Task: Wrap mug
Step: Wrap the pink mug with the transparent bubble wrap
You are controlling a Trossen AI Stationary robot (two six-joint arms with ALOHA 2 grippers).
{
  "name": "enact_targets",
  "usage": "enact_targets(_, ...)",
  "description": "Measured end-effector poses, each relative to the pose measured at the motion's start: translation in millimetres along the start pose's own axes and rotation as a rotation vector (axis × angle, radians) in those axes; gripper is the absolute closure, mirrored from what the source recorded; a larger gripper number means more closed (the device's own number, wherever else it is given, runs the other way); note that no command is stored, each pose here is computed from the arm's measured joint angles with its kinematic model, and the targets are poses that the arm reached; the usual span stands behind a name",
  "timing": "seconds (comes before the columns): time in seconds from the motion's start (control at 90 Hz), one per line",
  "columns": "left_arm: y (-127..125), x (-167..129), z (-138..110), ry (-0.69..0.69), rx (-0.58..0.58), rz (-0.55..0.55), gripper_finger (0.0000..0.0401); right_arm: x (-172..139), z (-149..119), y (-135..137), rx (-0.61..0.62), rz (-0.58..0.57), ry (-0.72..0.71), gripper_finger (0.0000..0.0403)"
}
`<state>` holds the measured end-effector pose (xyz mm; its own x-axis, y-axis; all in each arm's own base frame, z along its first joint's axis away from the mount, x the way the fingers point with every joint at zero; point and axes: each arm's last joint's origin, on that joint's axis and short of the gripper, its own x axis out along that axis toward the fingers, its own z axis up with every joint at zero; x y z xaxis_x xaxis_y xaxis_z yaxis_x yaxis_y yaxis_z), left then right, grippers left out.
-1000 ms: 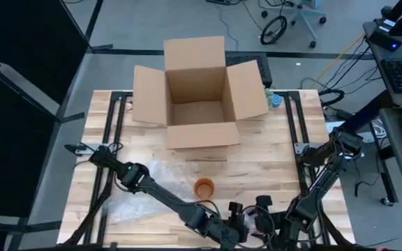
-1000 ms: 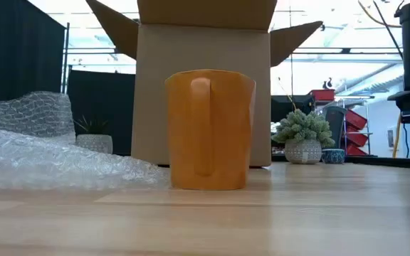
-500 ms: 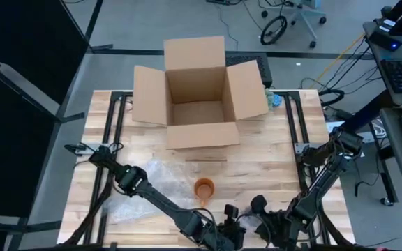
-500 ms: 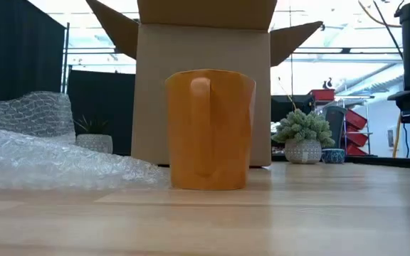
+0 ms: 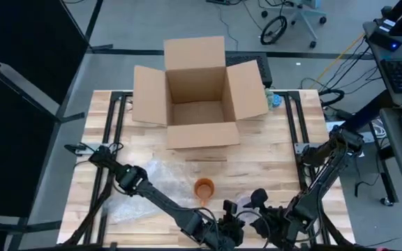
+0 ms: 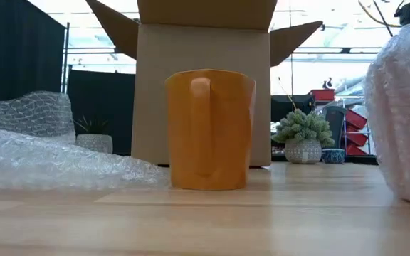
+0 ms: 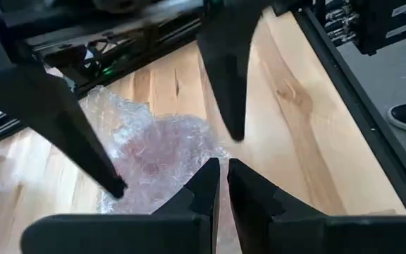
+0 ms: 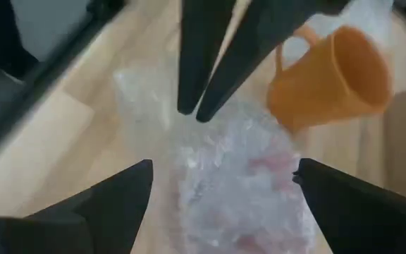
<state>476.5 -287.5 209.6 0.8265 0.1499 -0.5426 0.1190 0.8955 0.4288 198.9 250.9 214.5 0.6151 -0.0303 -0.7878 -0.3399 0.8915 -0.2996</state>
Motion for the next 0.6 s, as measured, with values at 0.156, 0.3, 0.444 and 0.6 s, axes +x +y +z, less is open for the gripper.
enact_targets(0.156,0.0,0.0,0.1,-0.001,-0.001,0.0,0.0382,4.7,-0.4,-4.6,0.156,0.115,0.085,0.0064)
enact_targets(0.3,0.0,0.0,0.2,-0.002,-0.002,0.0,0.0382,3.3,0.1,-12.1,0.226,0.09,0.126,0.0064)
enact_targets(0.444,0.1,0.0,0.9,-0.008,-0.013,0.001,0.0382,-26.2,14.7,-24.0,0.279,0.089,0.116,0.0064)
enact_targets(0.6,2.4,1.5,1.0,-0.009,-0.018,0.004,0.0382,-51.8,-2.2,-30.4,0.283,-0.035,0.186,0.0064)
